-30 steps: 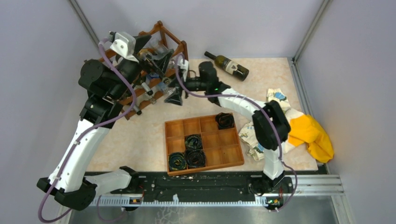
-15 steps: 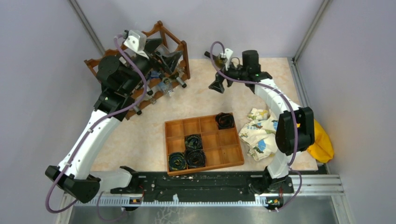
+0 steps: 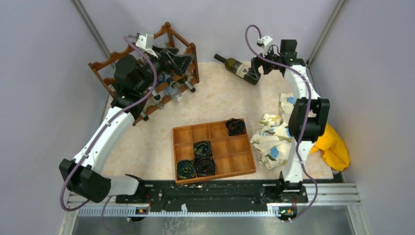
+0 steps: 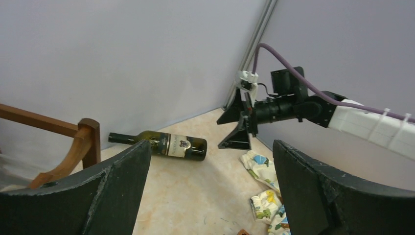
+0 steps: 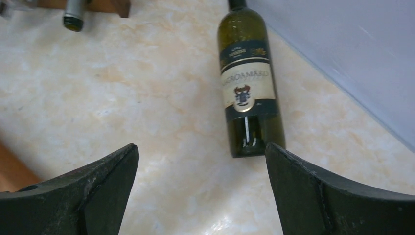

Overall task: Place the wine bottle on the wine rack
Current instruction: Pick up the wine bottle from the center of the board.

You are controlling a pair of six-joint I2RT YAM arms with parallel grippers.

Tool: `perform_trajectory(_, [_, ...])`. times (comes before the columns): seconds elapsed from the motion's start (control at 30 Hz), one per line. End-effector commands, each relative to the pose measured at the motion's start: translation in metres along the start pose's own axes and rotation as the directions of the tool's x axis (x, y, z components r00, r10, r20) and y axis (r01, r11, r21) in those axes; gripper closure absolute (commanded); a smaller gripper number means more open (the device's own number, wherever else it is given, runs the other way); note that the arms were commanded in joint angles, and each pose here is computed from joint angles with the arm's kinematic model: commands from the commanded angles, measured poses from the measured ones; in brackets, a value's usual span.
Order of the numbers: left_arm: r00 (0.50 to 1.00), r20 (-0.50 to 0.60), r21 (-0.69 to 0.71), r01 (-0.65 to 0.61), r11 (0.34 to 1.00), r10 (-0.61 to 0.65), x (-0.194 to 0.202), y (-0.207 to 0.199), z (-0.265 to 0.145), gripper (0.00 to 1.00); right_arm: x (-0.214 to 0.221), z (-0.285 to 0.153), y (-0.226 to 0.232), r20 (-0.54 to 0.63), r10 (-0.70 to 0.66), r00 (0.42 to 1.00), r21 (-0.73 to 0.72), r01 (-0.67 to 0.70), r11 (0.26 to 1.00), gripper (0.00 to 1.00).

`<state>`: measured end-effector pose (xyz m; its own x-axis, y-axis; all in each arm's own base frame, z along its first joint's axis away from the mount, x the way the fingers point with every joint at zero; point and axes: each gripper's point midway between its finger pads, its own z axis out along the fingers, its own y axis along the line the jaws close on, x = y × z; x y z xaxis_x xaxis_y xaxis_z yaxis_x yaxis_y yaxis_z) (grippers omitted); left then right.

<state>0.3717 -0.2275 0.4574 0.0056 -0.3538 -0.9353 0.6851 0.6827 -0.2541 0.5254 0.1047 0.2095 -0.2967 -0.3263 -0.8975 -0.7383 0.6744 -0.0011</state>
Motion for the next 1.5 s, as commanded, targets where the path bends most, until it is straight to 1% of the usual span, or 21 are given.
perform_trajectory(0.0, [0.991, 0.030, 0.052, 0.132, 0.990, -0.134, 0.004, -0.006, 0.009, 0.01, 0.000, 0.016, -0.038, -0.079, -0.078, 0.994, 0.068, 0.084, 0.994, 0.02])
perform_trajectory(0.1, [0.981, 0.030, 0.052, 0.189, 0.981, -0.190, 0.008, -0.004, 0.012, 0.01, 0.025, 0.041, -0.063, -0.159, -0.036, 0.987, 0.091, 0.051, 0.995, 0.02])
perform_trajectory(0.23, [0.970, 0.019, 0.039, 0.243, 0.969, -0.243, 0.017, -0.002, 0.012, 0.01, 0.041, 0.065, -0.081, -0.215, -0.055, 0.975, 0.114, 0.081, 0.990, 0.02])
perform_trajectory(0.33, [0.960, 0.020, 0.019, 0.278, 0.960, -0.278, 0.022, 0.002, 0.012, 0.01, 0.055, 0.082, -0.084, -0.251, -0.089, 0.964, 0.130, 0.125, 0.984, 0.02])
perform_trajectory(0.47, [0.947, 0.024, 0.014, 0.321, 0.947, -0.321, 0.029, 0.005, 0.014, 0.01, 0.070, 0.099, -0.092, -0.264, -0.074, 0.962, 0.176, 0.123, 0.977, 0.02])
perform_trajectory(0.57, [0.940, 0.016, 0.011, 0.340, 0.940, -0.341, 0.033, 0.006, 0.016, 0.01, 0.086, 0.113, -0.093, -0.290, -0.073, 0.954, 0.182, 0.130, 0.975, 0.02])
perform_trajectory(0.67, [0.933, 0.000, 0.011, 0.360, 0.933, -0.360, 0.041, 0.007, 0.017, 0.01, 0.101, 0.121, -0.090, -0.324, -0.099, 0.941, 0.162, 0.158, 0.974, 0.04])
perform_trajectory(0.73, [0.926, -0.009, 0.016, 0.377, 0.926, -0.377, 0.047, 0.008, 0.018, 0.01, 0.106, 0.124, -0.088, -0.337, -0.114, 0.935, 0.153, 0.174, 0.973, 0.08])
perform_trajectory(0.83, [0.916, -0.021, 0.040, 0.401, 0.915, -0.401, 0.054, 0.006, 0.021, 0.02, 0.108, 0.122, -0.083, -0.339, -0.138, 0.931, 0.127, 0.191, 0.973, 0.17])
perform_trajectory(0.9, [0.903, -0.036, 0.056, 0.429, 0.902, -0.428, 0.059, 0.004, 0.023, 0.04, 0.106, 0.118, -0.077, -0.334, -0.156, 0.930, 0.105, 0.201, 0.974, 0.27])
perform_trajectory(0.93, [0.895, -0.047, 0.062, 0.447, 0.892, -0.444, 0.063, 0.003, 0.025, 0.06, 0.106, 0.114, -0.074, -0.327, -0.161, 0.931, 0.092, 0.201, 0.975, 0.36])
perform_trajectory(1.0, [0.875, -0.072, 0.070, 0.483, 0.873, -0.478, 0.072, 0.003, 0.028, 0.10, 0.100, 0.104, -0.068, -0.303, -0.165, 0.939, 0.083, 0.198, 0.977, 0.56])
perform_trajectory(1.03, [0.865, -0.086, 0.075, 0.500, 0.863, -0.494, 0.077, 0.002, 0.029, 0.12, 0.093, 0.097, -0.065, -0.284, -0.165, 0.944, 0.085, 0.196, 0.977, 0.63])
perform_trajectory(1.1, [0.837, -0.117, 0.080, 0.544, 0.835, -0.534, 0.089, 0.001, 0.032, 0.16, 0.089, 0.082, -0.058, -0.253, -0.140, 0.957, 0.088, 0.167, 0.982, 0.77])
perform_trajectory(1.17, [0.813, -0.145, 0.086, 0.578, 0.811, -0.564, 0.099, -0.002, 0.036, 0.17, 0.067, 0.061, -0.048, -0.192, -0.108, 0.975, 0.099, 0.129, 0.987, 0.89])
perform_trajectory(1.2, [0.804, -0.158, 0.084, 0.590, 0.803, -0.574, 0.105, -0.004, 0.038, 0.18, 0.060, 0.051, -0.042, -0.161, -0.076, 0.984, 0.096, 0.092, 0.991, 0.94])
perform_trajectory(1.27, [0.796, -0.177, 0.087, 0.599, 0.796, -0.579, 0.116, -0.011, 0.044, 0.17, 0.047, 0.033, -0.025, -0.099, -0.006, 0.995, 0.071, 0.013, 0.997, 1.00])
perform_trajectory(1.33, [0.778, -0.195, 0.074, 0.618, 0.782, -0.597, 0.129, -0.017, 0.050, 0.15, 0.033, 0.015, -0.006, -0.038, 0.059, 0.998, 0.035, -0.058, 0.998, 1.00])
perform_trajectory(1.4, [0.741, -0.207, 0.038, 0.658, 0.752, -0.638, 0.145, -0.018, 0.056, 0.13, 0.020, 0.001, 0.017, 0.015, 0.144, 0.990, -0.010, -0.143, 0.990, 1.00])
perform_trajectory(1.47, [0.695, -0.213, -0.002, 0.702, 0.712, -0.687, 0.160, -0.018, 0.060, 0.04, 0.013, -0.018, 0.028, 0.063, 0.260, 0.964, -0.045, -0.257, 0.965, 1.00])
